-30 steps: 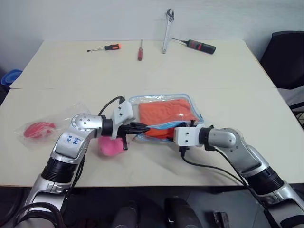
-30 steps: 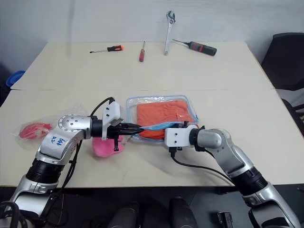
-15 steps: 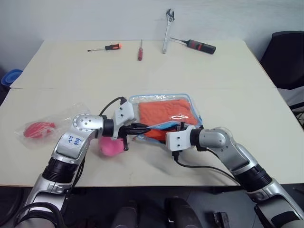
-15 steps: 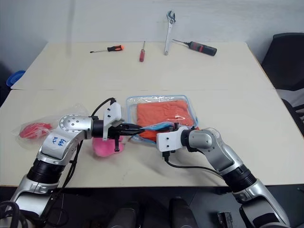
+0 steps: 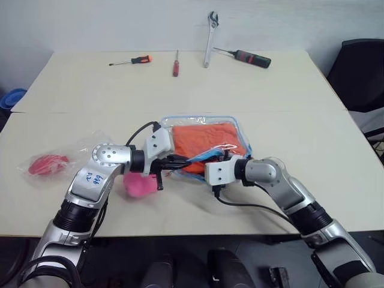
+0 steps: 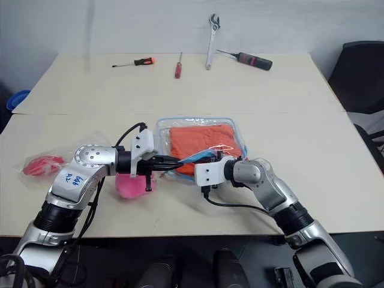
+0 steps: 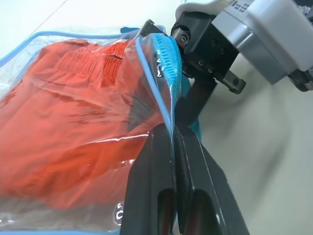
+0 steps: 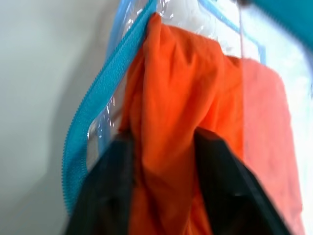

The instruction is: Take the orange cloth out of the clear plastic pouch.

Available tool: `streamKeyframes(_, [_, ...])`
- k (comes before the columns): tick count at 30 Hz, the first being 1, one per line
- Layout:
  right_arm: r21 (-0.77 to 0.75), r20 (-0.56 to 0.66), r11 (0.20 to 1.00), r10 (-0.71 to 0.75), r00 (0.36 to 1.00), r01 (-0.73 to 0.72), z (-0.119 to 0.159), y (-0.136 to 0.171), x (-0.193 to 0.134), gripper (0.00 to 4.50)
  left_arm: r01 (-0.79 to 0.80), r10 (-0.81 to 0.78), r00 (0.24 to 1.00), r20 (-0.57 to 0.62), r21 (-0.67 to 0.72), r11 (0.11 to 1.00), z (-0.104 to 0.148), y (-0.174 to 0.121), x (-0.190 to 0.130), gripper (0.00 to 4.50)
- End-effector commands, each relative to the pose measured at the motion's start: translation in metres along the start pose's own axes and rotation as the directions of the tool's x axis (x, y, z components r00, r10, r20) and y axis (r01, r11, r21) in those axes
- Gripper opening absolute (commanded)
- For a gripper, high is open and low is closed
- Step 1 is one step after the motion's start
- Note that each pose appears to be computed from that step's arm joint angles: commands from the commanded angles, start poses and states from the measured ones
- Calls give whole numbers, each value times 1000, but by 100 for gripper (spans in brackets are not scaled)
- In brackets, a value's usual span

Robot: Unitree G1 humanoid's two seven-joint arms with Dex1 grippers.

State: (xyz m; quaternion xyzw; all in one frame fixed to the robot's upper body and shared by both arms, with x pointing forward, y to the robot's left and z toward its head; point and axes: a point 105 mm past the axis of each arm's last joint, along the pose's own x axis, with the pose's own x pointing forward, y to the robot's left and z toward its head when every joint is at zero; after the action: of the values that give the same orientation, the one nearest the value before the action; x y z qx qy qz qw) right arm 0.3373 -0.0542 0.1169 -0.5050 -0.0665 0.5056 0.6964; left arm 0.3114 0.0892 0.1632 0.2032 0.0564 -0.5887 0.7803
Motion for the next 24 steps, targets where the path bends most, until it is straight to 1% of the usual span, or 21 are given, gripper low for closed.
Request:
streamKeyframes(1, [32,-44,999,26,999,-24,-13,6,0,56,9,-10,999,31,36,999,10,-4,-2,0])
streamKeyframes(2, [27,-49,999,31,998,-30,-14,7,-1,21,7,-8,1000,30,34,999,10,-4,-2,0])
streamKeyframes(3, [24,-52,999,37,998,-36,-15,8,-2,2,5,-6,1000,31,28,1000,9,-4,-2,0])
streamKeyframes(7, [20,-51,999,52,997,-51,-15,12,-3,2,-8,8,999,52,-9,1000,9,-2,-1,0])
streamKeyframes(9, [-3,-42,998,67,997,-67,-12,14,-4,2,-32,36,996,78,-50,998,12,4,1,0])
streamKeyframes(12, [-42,4,998,48,999,-48,0,11,-6,2,-122,134,986,102,-119,985,14,22,5,0])
streamKeyframes(16, [-126,103,992,31,994,-18,22,6,-22,2,-246,264,960,91,-172,954,10,45,12,0])
streamKeyframes(19, [-165,152,986,28,988,-2,33,5,-37,2,-296,306,951,49,-147,944,0,52,16,0])
streamKeyframes(23, [-185,232,982,88,969,-45,50,18,-56,2,-328,329,944,3,-81,941,-12,56,19,0])
streamKeyframes(24, [-195,229,977,130,965,-85,50,27,-62,2,-342,343,939,-4,-80,936,-14,58,19,0])
